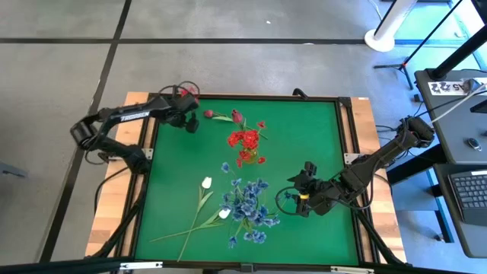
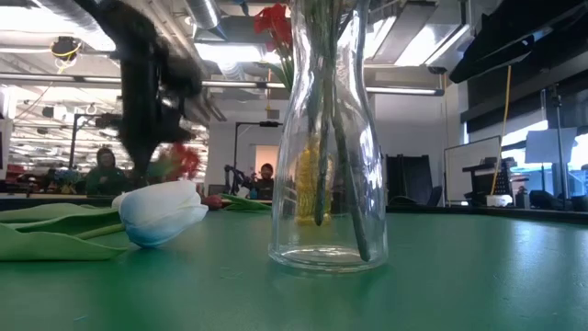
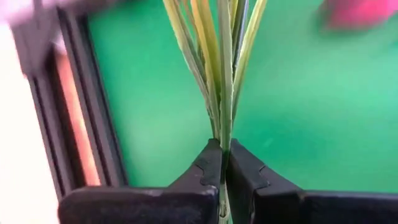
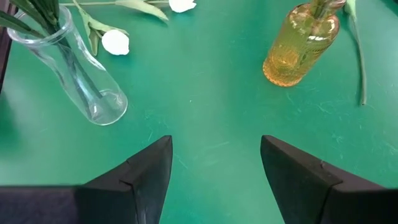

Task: Sort flowers into vase by color
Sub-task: Put the orange flowers into the yellow vase

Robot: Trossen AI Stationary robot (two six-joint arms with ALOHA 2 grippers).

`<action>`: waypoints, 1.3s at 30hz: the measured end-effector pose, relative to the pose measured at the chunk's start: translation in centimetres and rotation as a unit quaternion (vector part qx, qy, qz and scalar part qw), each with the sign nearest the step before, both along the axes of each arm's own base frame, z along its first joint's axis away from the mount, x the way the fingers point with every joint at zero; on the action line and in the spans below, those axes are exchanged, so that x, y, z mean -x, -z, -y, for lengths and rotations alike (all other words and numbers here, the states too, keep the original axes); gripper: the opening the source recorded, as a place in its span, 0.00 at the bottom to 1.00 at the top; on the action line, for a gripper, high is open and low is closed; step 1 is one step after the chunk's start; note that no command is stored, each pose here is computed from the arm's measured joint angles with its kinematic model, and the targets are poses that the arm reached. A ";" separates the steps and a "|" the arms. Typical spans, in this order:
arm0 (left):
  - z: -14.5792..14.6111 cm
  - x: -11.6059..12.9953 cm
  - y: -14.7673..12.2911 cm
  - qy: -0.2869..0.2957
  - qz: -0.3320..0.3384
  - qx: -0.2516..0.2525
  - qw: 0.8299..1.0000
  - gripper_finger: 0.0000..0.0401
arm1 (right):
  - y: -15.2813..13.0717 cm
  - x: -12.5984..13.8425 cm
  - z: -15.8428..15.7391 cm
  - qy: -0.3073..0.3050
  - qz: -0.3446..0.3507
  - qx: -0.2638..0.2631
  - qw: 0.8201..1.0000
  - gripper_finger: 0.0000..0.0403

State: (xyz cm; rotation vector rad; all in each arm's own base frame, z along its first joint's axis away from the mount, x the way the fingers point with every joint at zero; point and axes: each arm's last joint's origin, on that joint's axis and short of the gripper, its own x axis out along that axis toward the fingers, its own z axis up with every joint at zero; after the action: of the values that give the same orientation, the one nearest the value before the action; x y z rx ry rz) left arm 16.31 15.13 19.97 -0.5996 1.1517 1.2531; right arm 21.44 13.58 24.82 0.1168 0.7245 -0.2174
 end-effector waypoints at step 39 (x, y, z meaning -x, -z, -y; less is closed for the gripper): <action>16.0 -7.9 -16.5 0.400 0.612 -0.368 0.574 0.00 | 7.5 1.6 1.6 0.011 0.052 0.059 0.997 0.60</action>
State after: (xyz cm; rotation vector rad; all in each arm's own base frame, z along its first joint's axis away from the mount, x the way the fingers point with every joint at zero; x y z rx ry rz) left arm 24.23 -0.91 36.47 -0.1100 -0.3795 0.1805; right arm 19.80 12.01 17.30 0.0231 0.6063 -0.2730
